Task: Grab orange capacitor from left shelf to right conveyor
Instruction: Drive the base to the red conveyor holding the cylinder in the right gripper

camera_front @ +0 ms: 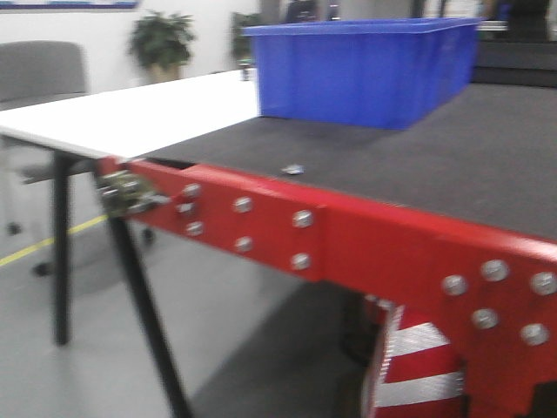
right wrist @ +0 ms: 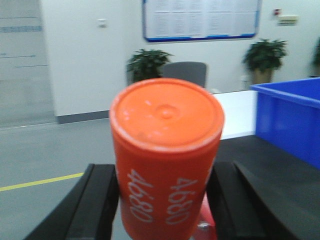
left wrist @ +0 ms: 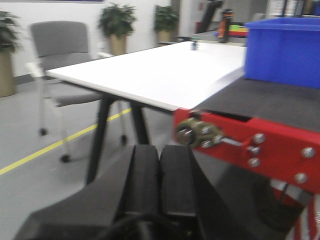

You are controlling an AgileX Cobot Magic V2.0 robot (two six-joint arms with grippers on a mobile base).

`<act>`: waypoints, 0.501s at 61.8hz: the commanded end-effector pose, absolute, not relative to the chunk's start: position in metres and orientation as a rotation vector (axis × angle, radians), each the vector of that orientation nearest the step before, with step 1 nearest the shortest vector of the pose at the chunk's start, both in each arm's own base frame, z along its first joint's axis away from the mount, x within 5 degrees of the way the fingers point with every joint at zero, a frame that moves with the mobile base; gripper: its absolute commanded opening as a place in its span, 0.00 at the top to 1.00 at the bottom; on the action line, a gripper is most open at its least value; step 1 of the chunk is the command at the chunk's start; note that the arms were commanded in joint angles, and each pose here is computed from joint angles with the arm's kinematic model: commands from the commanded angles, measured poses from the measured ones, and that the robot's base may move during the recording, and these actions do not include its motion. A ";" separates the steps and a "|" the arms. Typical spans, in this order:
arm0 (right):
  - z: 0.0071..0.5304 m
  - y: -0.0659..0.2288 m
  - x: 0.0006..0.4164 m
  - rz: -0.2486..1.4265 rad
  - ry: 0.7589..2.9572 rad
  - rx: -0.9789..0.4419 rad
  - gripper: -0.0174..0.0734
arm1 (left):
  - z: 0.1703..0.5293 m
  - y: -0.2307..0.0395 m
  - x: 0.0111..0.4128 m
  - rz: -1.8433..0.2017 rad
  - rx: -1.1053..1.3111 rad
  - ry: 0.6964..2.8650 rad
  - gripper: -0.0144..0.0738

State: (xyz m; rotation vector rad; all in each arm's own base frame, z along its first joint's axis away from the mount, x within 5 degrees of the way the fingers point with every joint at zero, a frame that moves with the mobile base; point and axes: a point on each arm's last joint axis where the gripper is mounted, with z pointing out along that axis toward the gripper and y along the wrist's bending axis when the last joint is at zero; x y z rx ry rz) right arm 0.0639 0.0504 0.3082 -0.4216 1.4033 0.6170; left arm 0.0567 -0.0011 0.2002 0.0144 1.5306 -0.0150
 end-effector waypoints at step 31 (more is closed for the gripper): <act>0.326 0.049 0.062 0.633 1.279 -0.398 0.75 | 0.210 -0.001 0.056 -0.019 0.008 1.447 0.96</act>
